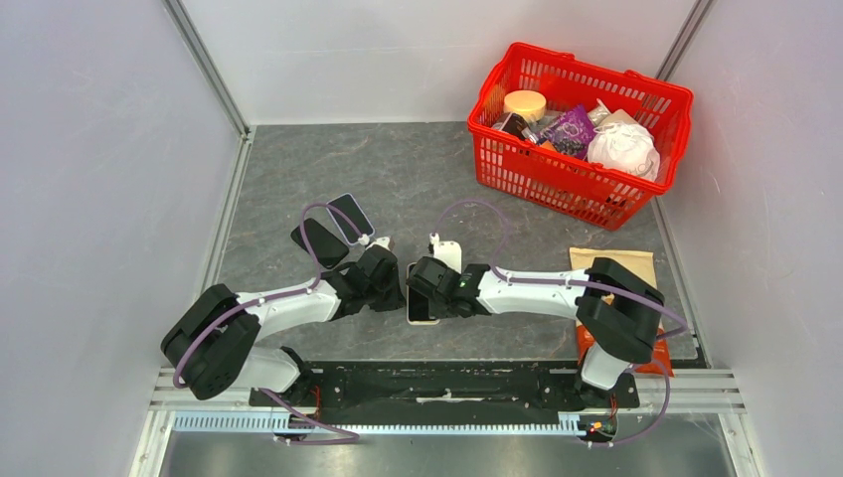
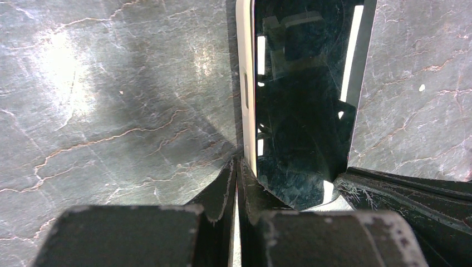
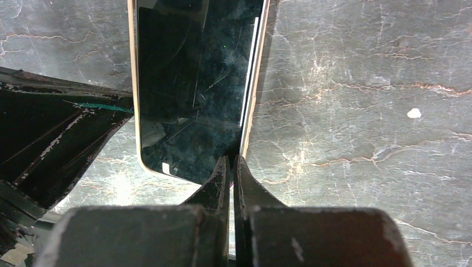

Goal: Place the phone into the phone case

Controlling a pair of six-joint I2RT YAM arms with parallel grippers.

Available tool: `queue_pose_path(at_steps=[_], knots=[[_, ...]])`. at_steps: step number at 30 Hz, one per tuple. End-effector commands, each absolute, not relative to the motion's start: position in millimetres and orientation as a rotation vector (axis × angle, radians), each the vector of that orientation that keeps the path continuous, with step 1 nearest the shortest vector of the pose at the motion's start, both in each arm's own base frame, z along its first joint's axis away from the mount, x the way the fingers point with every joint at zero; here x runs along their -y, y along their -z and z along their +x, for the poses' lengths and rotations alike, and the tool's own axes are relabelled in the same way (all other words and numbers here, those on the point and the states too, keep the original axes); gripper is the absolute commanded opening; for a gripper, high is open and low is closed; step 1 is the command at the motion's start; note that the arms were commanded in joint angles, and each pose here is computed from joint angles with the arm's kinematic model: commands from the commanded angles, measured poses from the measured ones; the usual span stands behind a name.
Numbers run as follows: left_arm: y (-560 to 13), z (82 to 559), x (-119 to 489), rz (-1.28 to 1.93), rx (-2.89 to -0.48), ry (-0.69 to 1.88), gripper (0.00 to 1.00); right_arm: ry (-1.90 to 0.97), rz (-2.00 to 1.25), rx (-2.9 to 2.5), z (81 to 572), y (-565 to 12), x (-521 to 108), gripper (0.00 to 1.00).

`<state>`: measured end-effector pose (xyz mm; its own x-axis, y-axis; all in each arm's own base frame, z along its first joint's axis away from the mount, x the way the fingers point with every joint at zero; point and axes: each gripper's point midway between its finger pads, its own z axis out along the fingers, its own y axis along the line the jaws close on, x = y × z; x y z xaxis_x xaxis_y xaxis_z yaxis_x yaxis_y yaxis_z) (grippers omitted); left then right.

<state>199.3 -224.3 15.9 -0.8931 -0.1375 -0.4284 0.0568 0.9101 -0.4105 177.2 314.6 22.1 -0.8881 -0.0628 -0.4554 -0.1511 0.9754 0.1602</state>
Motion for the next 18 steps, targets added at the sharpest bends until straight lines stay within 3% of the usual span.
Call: queue_pose_path(at_steps=[1, 18], knots=[[-19.4, 200.3, 233.0, -0.086, -2.596, 0.621, 0.08, -0.182, -0.183, -2.877, 123.3, 61.9, -302.9, 0.00], [-21.4, 204.1, 235.6, -0.085, -2.594, 0.616, 0.07, -0.182, -0.131, -2.926, 104.9, 78.9, -285.8, 0.00]])
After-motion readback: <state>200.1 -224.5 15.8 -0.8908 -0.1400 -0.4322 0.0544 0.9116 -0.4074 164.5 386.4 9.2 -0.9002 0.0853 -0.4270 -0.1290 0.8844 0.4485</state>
